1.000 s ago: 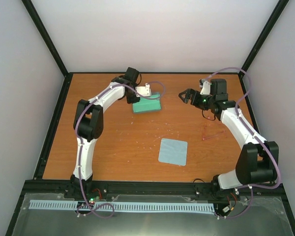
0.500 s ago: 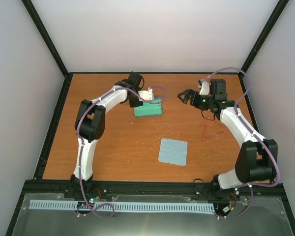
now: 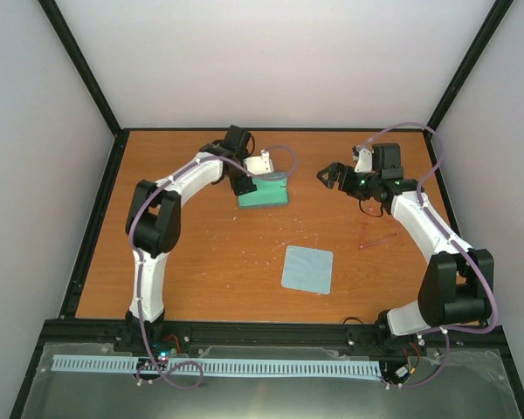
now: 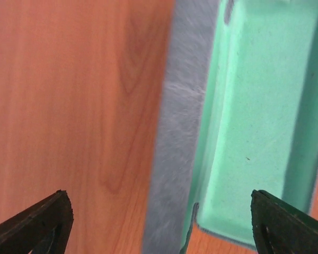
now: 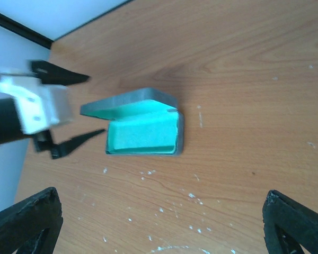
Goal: Organize the sunglasses
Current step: Place the sunglasses case at the center of the board, then fold the glasses cleaning cloth at the center of the board.
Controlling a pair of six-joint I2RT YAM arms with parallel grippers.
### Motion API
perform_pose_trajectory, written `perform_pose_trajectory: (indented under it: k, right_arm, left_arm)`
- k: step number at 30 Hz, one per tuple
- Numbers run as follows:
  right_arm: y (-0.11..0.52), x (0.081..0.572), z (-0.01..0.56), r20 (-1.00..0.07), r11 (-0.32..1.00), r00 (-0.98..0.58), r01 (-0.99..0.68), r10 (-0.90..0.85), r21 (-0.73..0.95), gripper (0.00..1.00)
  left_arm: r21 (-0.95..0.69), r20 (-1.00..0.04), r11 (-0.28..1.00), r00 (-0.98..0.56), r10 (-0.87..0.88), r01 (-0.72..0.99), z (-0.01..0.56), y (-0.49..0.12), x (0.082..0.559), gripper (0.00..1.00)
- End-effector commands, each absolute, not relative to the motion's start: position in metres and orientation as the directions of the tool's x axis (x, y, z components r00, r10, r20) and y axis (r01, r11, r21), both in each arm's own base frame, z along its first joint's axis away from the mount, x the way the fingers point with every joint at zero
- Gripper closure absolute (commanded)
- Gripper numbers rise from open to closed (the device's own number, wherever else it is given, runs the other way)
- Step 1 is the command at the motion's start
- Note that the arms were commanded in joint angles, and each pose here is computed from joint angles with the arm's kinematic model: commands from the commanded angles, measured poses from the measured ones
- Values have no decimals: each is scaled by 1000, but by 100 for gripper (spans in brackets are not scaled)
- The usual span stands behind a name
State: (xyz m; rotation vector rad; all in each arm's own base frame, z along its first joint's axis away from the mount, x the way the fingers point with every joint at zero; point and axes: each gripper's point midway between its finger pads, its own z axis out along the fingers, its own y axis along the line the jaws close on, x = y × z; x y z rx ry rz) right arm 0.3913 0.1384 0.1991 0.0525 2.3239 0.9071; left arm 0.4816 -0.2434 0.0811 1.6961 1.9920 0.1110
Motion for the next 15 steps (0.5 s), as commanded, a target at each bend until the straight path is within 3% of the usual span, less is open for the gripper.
perform_pose_trajectory:
  k: [1,5,7,8,11,12,15]
  right_arm:
    - [126,380,197,-543,821,-810,-147,221,552,0]
    - [121,358,177,-499,869,-853,-124,153,479,1]
    - [127,344,167,-478,886,-874,-146,93,440,7]
    - [130,336,161,-464,891,-884,-161,61,424,16]
    - [142,309,139,-399,909,-917,-174,-9,379,59]
    - [144,300,132,-375,918,-927,-166,-20,361,63]
    - [144,279,110,-292,938,-956,-136,-40,318,59]
  left_arm:
    - [483,-508,381,-102,855,789,177,-253,489,8]
    - [512,-594,484,-114,796,710,231,-246,482,4]
    - [495,-647,502,-85,758,710,257,-251,468,5]
    - [474,-677,498,-62,734,726,269,-257,457,5]
    - [347,-769,410,6,639,844,294,-285,408,8]
    - [300,-792,346,30,610,889,296,-294,387,10]
    - [220,-809,185,73,583,958,274,-320,334,23]
